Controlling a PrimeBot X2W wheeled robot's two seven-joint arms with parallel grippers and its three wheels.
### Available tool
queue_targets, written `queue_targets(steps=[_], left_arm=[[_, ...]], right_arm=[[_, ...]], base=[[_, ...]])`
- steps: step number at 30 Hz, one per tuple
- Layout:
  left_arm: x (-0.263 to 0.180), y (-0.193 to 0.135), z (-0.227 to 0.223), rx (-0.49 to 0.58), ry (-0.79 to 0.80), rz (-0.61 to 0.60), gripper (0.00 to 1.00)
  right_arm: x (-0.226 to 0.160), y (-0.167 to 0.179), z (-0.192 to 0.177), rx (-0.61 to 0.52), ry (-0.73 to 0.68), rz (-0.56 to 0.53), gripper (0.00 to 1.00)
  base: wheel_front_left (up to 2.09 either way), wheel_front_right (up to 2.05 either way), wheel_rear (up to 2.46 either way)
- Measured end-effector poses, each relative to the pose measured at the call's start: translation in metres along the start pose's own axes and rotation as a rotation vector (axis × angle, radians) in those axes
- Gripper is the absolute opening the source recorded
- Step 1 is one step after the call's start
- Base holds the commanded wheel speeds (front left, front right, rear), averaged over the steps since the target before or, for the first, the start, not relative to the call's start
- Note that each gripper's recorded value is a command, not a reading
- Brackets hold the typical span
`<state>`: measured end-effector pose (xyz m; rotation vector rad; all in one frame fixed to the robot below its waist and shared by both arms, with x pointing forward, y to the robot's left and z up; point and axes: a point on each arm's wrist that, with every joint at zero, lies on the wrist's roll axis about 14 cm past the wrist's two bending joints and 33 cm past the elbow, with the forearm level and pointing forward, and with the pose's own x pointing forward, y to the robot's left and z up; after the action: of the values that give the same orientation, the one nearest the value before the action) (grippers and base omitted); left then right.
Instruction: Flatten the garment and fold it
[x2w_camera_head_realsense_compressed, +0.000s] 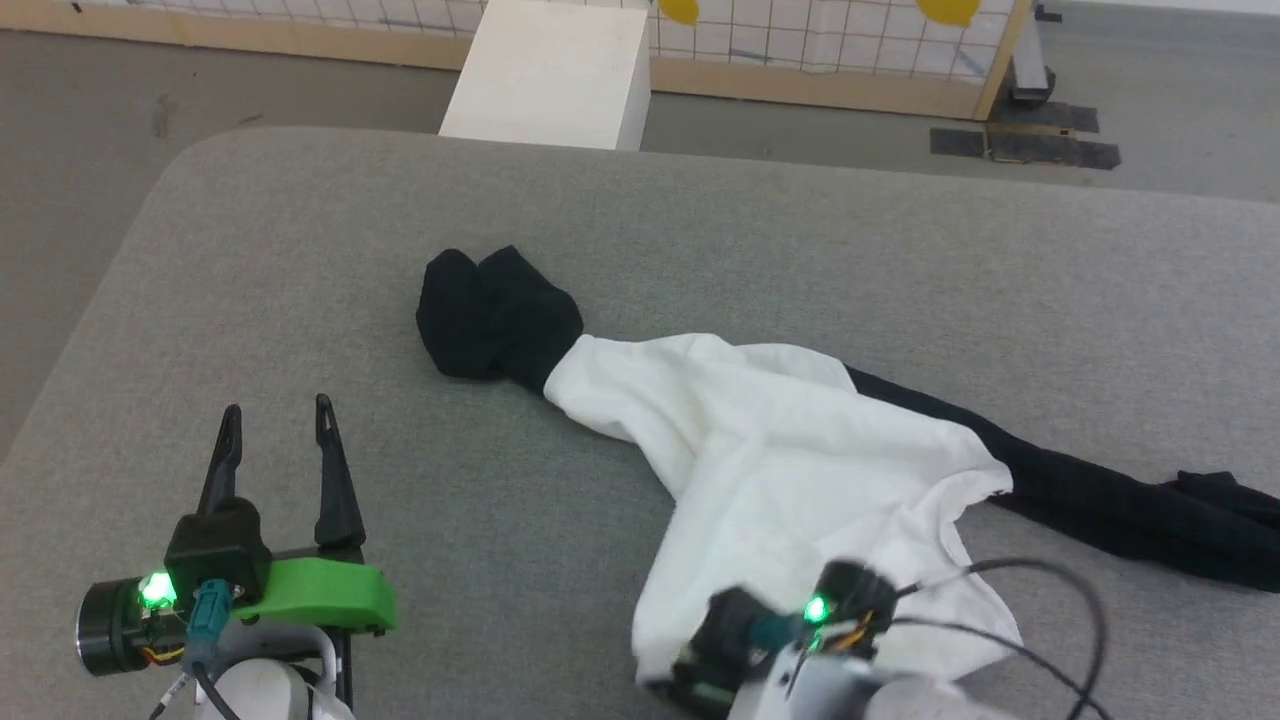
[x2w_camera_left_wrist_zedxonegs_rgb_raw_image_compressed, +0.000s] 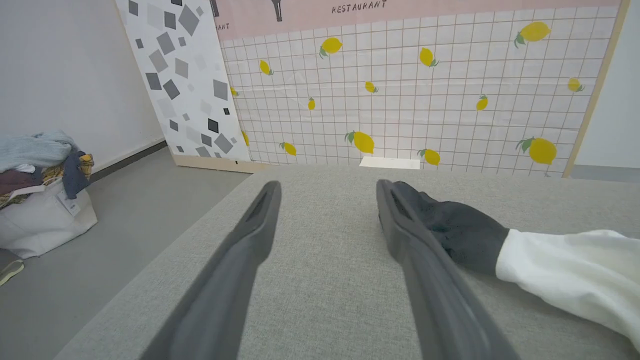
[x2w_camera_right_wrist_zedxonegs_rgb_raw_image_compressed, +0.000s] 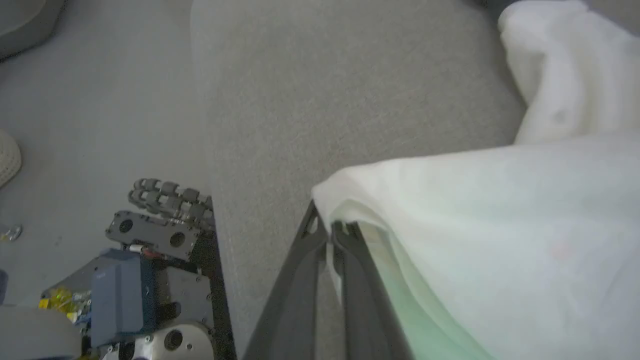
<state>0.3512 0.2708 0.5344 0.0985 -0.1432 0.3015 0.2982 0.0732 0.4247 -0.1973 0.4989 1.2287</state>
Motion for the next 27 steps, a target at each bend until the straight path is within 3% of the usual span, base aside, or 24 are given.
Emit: queue_targets(steps=[5, 8, 9, 10, 11, 14, 17, 24, 27], left_arm=[[0.0, 0.005, -0.012, -0.004, 0.036, 0.014, 1.0], [0.0, 0.006, -0.013, 0.002, 0.04, 0.023, 1.0], [0.0, 0.006, -0.013, 0.006, 0.04, 0.025, 1.0], [0.0, 0.005, -0.014, 0.007, 0.043, 0.022, 1.0], [0.0, 0.005, -0.016, 0.006, 0.046, 0.017, 1.0], [-0.001, 0.003, -0.013, 0.007, 0.036, 0.01, 1.0], [-0.002, 0.001, -0.009, 0.003, 0.023, 0.004, 1.0], [-0.004, -0.008, -0.002, -0.013, 0.002, -0.03, 1.0], [-0.003, -0.012, -0.003, -0.016, 0.004, -0.043, 1.0]], right_arm=[[0.015, 0.024, -0.071, 0.038, 0.22, 0.066, 0.0], [0.02, 0.027, -0.075, 0.035, 0.209, 0.073, 0.0], [0.021, 0.027, -0.074, 0.051, 0.193, 0.071, 0.33], [0.021, 0.027, -0.073, 0.05, 0.18, 0.068, 0.78], [0.02, 0.026, -0.07, 0.036, 0.159, 0.065, 1.0], [0.015, 0.014, -0.049, 0.018, 0.068, 0.033, 1.0], [-0.001, -0.02, -0.014, -0.03, -0.043, -0.045, 1.0], [-0.073, -0.111, 0.084, -0.148, -0.266, -0.31, 1.0], [-0.107, -0.151, 0.111, -0.186, -0.275, -0.432, 1.0]], base=[[0.0, 0.0, 0.0], [0.0, 0.0, 0.0], [0.0, 0.0, 0.0], [0.0, 0.0, 0.0], [0.0, 0.0, 0.0], [0.0, 0.0, 0.0], [0.0, 0.0, 0.0], [0.0, 0.0, 0.0], [0.0, 0.0, 0.0]])
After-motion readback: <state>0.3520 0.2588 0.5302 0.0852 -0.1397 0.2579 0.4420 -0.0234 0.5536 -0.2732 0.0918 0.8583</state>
